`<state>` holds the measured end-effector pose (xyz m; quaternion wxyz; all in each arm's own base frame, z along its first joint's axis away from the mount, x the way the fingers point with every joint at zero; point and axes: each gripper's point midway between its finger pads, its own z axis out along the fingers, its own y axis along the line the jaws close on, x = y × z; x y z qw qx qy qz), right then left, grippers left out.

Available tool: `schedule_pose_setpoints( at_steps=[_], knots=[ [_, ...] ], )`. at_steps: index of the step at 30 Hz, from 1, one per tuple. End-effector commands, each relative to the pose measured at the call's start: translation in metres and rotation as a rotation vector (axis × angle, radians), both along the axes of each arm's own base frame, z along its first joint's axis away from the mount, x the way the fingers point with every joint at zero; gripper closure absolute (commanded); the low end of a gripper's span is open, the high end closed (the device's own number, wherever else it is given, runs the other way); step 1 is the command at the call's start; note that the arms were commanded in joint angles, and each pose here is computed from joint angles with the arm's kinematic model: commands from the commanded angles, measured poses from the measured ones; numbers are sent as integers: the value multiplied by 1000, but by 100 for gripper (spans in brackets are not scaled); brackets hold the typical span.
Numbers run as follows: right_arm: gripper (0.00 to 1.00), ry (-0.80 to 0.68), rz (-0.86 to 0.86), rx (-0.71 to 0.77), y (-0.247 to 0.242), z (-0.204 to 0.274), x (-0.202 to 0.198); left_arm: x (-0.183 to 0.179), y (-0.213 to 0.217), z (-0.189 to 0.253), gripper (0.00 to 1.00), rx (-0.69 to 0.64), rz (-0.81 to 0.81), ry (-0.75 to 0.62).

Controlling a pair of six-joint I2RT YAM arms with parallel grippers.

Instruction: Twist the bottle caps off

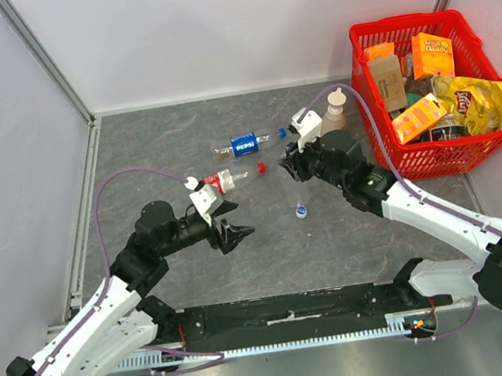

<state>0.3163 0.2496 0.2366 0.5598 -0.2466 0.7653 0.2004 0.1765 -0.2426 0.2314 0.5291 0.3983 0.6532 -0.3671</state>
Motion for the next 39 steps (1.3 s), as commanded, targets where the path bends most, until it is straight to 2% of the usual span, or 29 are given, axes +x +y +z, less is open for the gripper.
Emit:
schedule_pose_setpoints(
  at_steps=[1,15,30,35,37,39],
  knots=[
    [100,-136,-147,98,-16,34,19,5,-3,6,22,-27,13,-11],
    [100,-153,-164,174,-11,12,24,8,-2,3,22,-12,21,-13],
    [99,-103,-215,170,-27,-27,14,10,0,5,22,3,30,-40],
    [77,-79,-232,146,-32,-33,12,14,3,4,22,9,59,-37],
    [61,-76,-231,139,-32,-32,11,16,4,4,22,9,76,-31],
    [50,-80,-231,142,-33,-30,10,17,4,3,22,12,81,-30]
  ],
)
